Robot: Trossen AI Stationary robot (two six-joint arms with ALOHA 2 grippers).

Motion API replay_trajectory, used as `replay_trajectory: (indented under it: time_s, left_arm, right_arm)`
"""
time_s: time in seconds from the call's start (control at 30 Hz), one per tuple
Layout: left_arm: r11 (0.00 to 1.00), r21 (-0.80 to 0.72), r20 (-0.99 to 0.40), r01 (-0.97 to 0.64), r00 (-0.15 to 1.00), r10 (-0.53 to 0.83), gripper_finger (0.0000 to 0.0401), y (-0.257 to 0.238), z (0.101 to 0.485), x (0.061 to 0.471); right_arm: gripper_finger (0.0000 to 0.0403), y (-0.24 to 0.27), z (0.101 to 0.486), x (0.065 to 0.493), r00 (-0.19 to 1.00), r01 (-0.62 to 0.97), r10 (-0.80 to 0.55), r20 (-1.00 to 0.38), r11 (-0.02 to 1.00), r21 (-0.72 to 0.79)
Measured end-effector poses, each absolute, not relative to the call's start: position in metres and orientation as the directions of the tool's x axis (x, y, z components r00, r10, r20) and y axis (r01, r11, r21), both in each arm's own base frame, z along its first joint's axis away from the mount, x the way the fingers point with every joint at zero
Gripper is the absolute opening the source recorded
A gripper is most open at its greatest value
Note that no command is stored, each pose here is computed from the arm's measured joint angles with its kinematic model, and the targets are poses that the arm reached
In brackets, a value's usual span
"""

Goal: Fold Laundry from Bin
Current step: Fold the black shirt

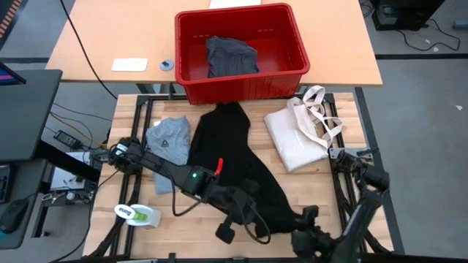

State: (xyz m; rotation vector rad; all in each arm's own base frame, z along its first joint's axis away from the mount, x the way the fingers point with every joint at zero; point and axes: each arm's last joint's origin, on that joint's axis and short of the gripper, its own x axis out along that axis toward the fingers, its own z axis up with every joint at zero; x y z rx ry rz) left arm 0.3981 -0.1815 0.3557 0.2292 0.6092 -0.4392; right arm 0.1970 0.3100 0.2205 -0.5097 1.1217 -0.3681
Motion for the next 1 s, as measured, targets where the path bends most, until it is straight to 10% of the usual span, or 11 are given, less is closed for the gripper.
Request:
replay_trajectory:
  time_s: [0.67,1.0]
  left_arm:
    - [0.836,0.217,0.235,0.503,0.805,-0.545,0.0011,-0.186,0.447,0.402]
    - [0.797,0.147,0.234,0.586,0.762,-0.604,0.0011,-0.201,0.447,0.395]
  right_arm:
    - [0.0019,0.232,0.409,0.118,0.532,-0.114,0.24,-0.812,0.971,0.213]
    - [0.0014,0.221,0.425,0.102,0.528,-0.128,0.339,-0.779,0.938,0.321]
